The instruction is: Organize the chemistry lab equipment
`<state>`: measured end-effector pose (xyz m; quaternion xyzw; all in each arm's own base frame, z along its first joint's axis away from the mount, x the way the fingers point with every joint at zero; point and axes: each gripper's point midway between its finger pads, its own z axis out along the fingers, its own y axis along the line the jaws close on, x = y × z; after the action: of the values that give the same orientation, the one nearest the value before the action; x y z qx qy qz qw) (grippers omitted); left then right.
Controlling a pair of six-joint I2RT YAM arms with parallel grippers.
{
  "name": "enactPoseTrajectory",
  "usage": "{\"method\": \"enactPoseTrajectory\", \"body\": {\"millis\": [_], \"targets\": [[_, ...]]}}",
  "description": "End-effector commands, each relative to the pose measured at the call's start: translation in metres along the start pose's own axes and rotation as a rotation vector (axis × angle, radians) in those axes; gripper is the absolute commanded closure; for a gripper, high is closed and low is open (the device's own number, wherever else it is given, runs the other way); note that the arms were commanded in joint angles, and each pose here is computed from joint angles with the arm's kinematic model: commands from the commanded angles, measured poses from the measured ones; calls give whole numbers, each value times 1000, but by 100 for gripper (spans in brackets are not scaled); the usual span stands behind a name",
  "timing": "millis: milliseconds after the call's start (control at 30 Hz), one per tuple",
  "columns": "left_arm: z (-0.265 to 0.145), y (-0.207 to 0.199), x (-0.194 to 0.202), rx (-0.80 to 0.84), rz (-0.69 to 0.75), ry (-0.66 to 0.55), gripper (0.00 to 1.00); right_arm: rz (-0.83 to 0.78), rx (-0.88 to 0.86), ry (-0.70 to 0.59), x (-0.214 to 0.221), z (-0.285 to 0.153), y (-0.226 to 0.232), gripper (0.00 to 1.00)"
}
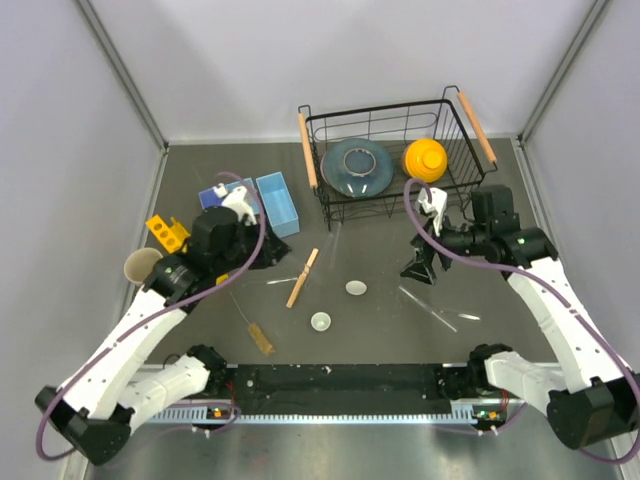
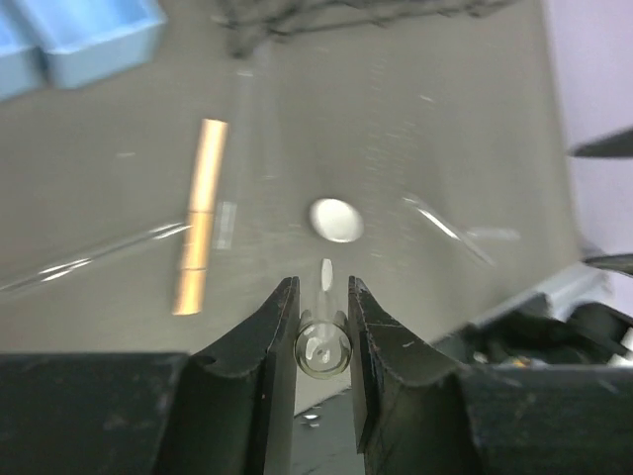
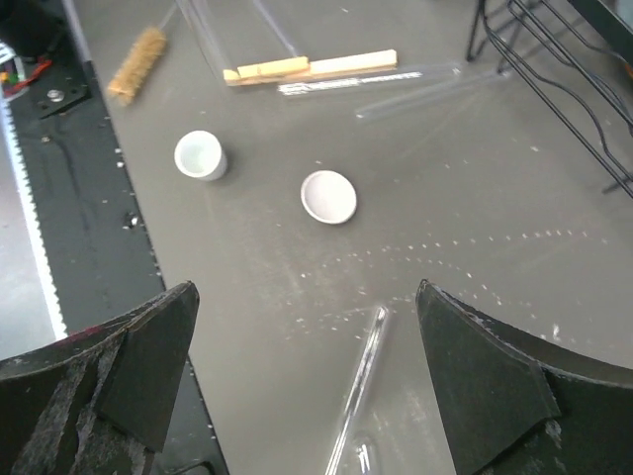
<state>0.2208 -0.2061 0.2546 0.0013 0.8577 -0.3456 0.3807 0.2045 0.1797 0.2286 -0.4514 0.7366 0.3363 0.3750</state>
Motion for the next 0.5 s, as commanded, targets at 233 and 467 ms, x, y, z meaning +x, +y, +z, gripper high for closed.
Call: {"method": "enactPoseTrajectory", "body": {"millis": [233,467], "targets": [[-93,116,-88,-637,181,-195,90,37,96,-17,40,11,-31,7],[-99,140,-138,-778,205,-249,90,47,75,-23,46,12,-24,7]]}}
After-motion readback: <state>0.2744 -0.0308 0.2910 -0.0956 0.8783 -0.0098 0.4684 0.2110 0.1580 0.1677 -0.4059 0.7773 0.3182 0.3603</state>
